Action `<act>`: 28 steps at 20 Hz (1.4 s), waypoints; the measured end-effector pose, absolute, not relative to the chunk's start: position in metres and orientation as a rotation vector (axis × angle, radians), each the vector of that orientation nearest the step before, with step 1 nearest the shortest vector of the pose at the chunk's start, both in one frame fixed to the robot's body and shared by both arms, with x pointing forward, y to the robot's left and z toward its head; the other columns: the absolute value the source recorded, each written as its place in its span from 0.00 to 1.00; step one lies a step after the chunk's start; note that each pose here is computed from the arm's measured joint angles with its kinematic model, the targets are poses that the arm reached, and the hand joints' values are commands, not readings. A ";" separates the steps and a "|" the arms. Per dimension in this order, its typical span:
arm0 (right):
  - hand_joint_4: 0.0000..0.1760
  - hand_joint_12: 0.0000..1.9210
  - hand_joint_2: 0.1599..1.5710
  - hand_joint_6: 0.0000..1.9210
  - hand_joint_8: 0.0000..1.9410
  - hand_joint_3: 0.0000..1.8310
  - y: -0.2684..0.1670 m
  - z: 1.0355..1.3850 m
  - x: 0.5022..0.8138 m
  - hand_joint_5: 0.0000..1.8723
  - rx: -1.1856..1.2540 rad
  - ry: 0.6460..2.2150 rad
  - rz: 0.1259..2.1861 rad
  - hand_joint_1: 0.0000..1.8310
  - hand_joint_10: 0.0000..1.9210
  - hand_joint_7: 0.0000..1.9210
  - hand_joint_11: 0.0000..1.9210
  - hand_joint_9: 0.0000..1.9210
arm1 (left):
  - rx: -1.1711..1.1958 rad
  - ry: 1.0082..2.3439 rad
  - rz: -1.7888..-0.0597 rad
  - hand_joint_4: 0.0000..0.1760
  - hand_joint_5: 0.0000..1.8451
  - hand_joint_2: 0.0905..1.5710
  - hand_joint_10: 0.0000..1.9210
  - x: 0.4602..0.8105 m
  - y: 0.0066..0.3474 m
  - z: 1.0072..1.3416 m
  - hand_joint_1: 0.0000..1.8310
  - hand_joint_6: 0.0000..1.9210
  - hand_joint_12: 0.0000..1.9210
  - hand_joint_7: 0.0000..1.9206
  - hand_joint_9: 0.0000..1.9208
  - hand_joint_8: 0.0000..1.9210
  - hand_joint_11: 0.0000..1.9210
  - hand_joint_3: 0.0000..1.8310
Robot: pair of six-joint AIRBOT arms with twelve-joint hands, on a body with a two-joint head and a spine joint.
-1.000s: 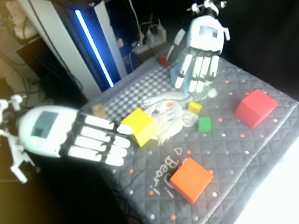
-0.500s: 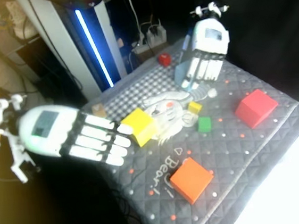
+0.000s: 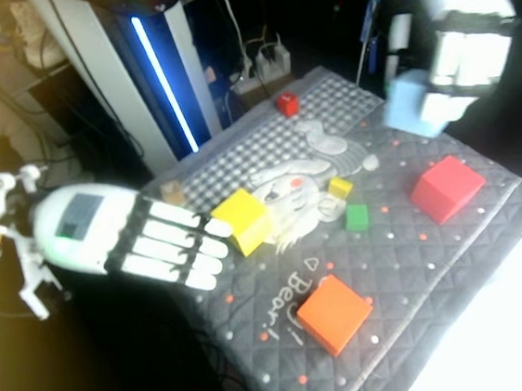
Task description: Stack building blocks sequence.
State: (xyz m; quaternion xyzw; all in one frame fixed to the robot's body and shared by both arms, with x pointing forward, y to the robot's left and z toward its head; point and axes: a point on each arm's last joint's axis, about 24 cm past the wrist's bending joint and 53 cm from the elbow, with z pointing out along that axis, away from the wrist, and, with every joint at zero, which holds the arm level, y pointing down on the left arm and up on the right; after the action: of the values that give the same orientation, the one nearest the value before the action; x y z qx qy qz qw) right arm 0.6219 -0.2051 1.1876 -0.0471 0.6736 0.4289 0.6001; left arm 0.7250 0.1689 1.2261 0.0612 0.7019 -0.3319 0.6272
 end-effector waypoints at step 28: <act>0.21 0.01 0.75 0.00 0.00 0.00 -0.201 1.182 0.623 0.22 -0.114 1.565 1.003 0.39 0.00 0.22 0.18 0.21 | 0.017 1.750 -0.667 0.00 0.47 0.56 0.58 0.789 0.161 1.182 0.62 0.00 0.84 0.41 0.35 0.25 0.30 0.00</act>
State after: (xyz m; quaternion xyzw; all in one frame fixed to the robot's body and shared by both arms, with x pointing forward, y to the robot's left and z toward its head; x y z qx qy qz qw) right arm 0.6232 -0.2015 1.1820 -0.0492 0.6742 0.4319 0.5970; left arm 0.7887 0.1614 1.1823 0.0072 0.7527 -0.2868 0.5926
